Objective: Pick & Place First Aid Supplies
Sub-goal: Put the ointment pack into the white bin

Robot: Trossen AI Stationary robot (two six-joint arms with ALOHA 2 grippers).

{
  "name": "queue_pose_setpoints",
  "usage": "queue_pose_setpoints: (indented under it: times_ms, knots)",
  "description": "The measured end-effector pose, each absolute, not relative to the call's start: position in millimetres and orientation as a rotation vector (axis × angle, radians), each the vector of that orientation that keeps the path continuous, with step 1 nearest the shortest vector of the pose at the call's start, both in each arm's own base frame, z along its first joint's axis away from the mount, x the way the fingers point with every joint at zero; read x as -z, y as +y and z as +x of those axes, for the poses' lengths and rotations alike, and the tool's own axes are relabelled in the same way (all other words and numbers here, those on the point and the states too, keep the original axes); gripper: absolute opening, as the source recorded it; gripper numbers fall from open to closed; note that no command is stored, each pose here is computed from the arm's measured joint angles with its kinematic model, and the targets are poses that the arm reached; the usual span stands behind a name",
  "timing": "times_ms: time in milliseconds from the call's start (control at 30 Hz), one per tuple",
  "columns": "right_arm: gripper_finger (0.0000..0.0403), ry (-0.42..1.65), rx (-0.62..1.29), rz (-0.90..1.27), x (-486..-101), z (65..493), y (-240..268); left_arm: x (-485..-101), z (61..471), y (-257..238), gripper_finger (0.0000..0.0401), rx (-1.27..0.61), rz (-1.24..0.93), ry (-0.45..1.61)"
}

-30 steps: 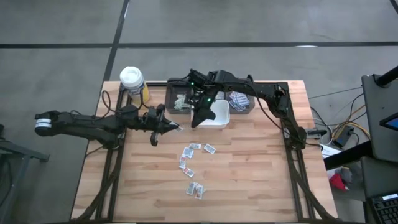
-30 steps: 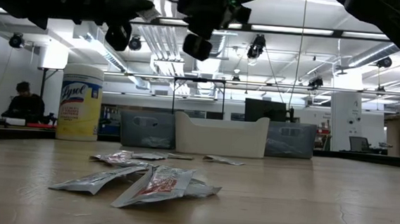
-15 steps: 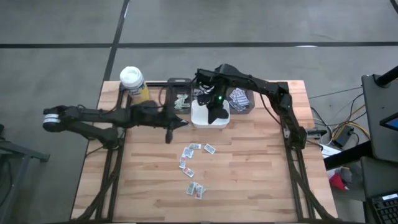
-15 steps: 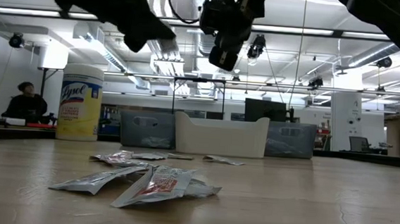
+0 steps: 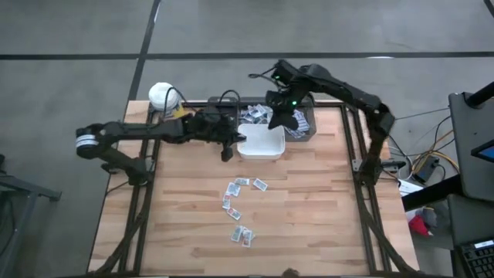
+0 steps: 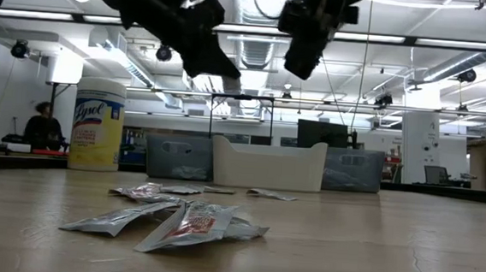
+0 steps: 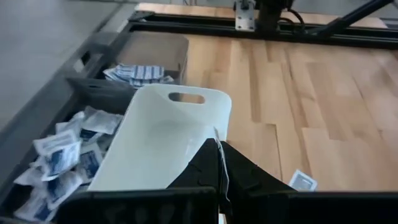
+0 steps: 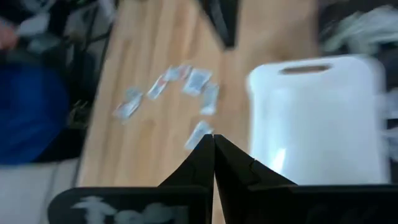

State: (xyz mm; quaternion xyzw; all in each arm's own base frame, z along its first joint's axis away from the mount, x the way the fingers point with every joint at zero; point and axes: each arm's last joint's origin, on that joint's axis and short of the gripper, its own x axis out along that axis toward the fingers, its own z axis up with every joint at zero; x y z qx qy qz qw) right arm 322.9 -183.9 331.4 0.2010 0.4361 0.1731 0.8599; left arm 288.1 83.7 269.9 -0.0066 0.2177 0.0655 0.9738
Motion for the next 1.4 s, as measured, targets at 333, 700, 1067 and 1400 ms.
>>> queue_pose_setpoints:
  times_ms: [333,700,1067,1400]
  knots:
    - [0.0008,0.687,0.009,0.278,-322.5,266.4,-157.0,-256.4,333.2,117.4,0.0000,-0.055,0.010,0.619]
    - [0.0008,0.469,0.206,0.289,-301.1,208.5,-124.0,-242.5,380.0,146.1,0.0000,-0.020,-0.011,0.816]
    - [0.0008,0.392,0.281,0.262,-287.4,190.4,-114.5,-216.0,410.1,166.6,0.0000,-0.033,-0.128,0.978]
    - [0.0008,0.405,0.274,0.234,-285.3,192.1,-115.6,-209.4,418.3,170.5,0.0000,-0.037,-0.145,0.999]
